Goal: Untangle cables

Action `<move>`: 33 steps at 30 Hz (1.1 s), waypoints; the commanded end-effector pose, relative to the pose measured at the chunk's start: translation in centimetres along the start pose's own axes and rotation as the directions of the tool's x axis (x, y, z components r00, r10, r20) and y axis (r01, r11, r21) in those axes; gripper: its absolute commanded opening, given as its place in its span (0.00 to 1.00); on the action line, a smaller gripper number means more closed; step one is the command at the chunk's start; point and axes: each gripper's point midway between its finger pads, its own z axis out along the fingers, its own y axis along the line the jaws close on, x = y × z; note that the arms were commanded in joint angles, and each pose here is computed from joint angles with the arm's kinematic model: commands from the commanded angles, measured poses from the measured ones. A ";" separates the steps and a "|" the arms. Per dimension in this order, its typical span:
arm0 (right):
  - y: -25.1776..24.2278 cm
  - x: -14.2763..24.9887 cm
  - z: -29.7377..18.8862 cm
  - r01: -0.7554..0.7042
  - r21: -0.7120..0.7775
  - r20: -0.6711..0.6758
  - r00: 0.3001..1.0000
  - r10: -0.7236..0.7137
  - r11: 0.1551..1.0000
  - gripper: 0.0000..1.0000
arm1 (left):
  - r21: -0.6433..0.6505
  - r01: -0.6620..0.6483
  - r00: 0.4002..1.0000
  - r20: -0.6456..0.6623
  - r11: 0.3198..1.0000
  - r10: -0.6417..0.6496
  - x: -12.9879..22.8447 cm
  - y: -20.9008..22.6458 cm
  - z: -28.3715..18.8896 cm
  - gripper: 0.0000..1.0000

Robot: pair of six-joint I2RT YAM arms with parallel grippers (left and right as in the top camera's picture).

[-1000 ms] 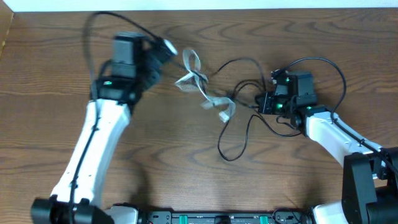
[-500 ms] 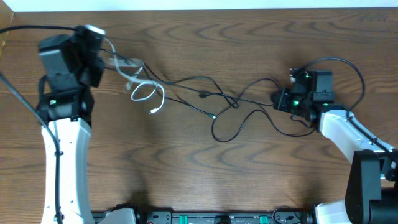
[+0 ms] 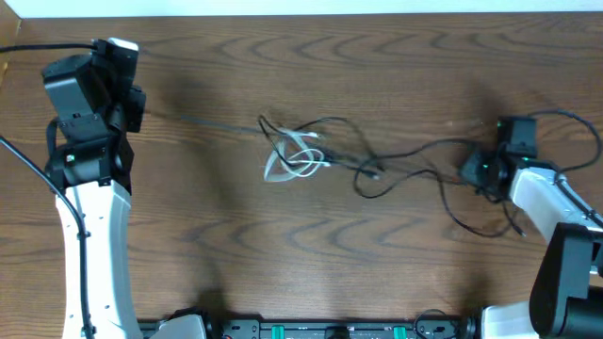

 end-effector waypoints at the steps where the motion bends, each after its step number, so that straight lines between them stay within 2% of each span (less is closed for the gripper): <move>1: -6.9 -1.6 -0.5 -0.181 0.273 0.116 0.981 0.154 0.945 0.01 | -0.083 0.023 1.000 -0.005 0.996 -0.024 0.1 2.2 -0.9 0.08; 7: -10.0 -1.0 -0.8 -0.391 0.300 0.129 0.920 0.369 0.870 0.01 | -0.077 0.023 1.000 -0.015 0.997 -0.025 0.4 2.1 -0.8 0.08; 11: -8.1 -0.7 -0.2 -0.395 0.179 0.041 0.918 0.394 0.901 0.01 | -0.022 0.025 0.999 -0.020 0.999 -0.026 0.6 1.0 -0.8 0.07; 13: -6.4 -0.7 0.1 -0.353 0.098 -0.008 0.935 0.355 0.931 0.08 | 0.045 0.023 1.000 -0.016 0.999 -0.023 0.7 -0.2 -0.8 0.07; 16: -2.4 -1.1 0.0 -0.204 -0.123 -0.075 0.978 0.196 0.971 0.30 | 0.151 0.023 1.000 -0.004 0.988 -0.022 0.7 -2.2 -1.0 0.07; 17: -1.3 -1.3 -0.2 -0.157 -0.188 -0.077 0.987 0.145 0.969 0.45 | 0.195 0.023 1.000 0.001 0.980 -0.024 0.7 -3.0 -1.1 0.07; 18: 0.2 -1.5 -0.6 -0.090 -0.277 -0.070 0.995 0.073 0.957 0.98 | 0.240 0.024 1.000 0.006 0.971 -0.026 0.7 -3.8 -1.2 0.07; 21: 3.1 -1.8 -1.7 0.021 -0.441 -0.036 0.999 -0.041 0.897 0.99 | 0.376 0.027 0.999 0.016 0.926 -0.036 0.8 -6.4 -1.7 0.07; 26: 5.0 -1.8 -2.8 0.070 -0.550 -0.015 0.995 -0.094 0.832 0.99 | 0.566 -0.027 0.999 0.047 0.824 0.001 1.2 -10.4 -2.5 0.08; 30: 8.5 -0.9 -5.3 0.189 -0.726 0.052 0.974 -0.221 0.662 0.99 | 0.660 -0.087 0.996 0.045 0.747 0.077 2.3 -13.3 -2.8 0.07; 33: 10.2 -0.3 -6.5 0.217 -0.783 0.076 0.964 -0.256 0.583 0.99 | 0.711 -0.149 0.986 0.058 0.687 0.155 3.1 -15.6 -3.1 0.07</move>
